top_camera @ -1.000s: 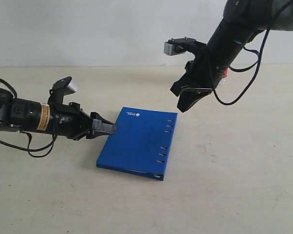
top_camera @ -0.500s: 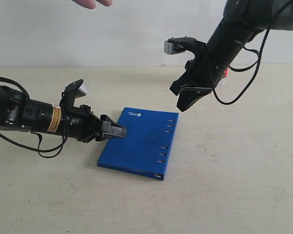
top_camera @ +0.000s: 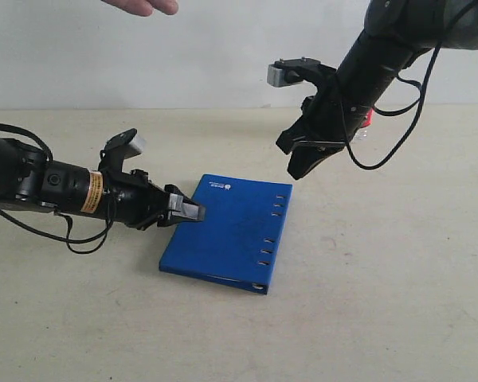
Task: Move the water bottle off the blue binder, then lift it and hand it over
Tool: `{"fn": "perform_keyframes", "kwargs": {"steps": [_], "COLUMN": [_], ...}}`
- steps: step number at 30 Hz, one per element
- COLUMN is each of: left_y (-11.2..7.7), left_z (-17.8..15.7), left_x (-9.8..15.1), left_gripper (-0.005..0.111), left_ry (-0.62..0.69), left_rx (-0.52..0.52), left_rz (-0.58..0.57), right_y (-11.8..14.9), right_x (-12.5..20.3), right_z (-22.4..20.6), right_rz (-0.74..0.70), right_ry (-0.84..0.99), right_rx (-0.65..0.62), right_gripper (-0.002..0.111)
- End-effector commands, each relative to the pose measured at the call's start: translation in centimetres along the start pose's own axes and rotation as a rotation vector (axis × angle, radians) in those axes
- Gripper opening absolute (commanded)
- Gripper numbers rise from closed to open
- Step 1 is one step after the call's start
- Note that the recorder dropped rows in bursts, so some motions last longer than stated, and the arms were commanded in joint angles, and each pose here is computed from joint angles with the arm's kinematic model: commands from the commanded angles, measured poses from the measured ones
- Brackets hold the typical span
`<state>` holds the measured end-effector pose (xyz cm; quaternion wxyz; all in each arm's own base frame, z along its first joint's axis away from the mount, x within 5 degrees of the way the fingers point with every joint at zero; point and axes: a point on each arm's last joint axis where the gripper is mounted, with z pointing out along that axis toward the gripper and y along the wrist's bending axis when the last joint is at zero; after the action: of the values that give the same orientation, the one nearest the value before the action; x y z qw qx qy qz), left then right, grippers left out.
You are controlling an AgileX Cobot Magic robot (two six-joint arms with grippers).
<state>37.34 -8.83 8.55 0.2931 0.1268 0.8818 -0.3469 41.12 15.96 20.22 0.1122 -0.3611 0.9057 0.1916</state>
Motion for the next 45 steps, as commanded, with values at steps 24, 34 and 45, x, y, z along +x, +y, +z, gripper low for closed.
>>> {"fn": "perform_keyframes", "kwargs": {"steps": [24, 34, 45], "left_y": [-2.5, -2.7, -0.8], "left_z": [-0.3, 0.1, 2.3], "left_x": [-0.3, -0.4, 1.0], "left_gripper": [0.059, 0.059, 0.059], "left_ry": [-0.011, -0.074, -0.060], "left_rx": [0.270, 0.364, 0.363], "left_rz": [0.019, -0.062, -0.183], "right_y": [0.1, 0.1, 0.1], "right_x": [-0.2, -0.2, -0.3], "right_z": [-0.5, -0.5, -0.5], "right_rz": [-0.008, -0.008, -0.018], "right_ry": [-0.023, -0.023, -0.025], "right_rx": [0.009, 0.009, 0.010], "right_gripper": [0.000, 0.000, 0.000]}}
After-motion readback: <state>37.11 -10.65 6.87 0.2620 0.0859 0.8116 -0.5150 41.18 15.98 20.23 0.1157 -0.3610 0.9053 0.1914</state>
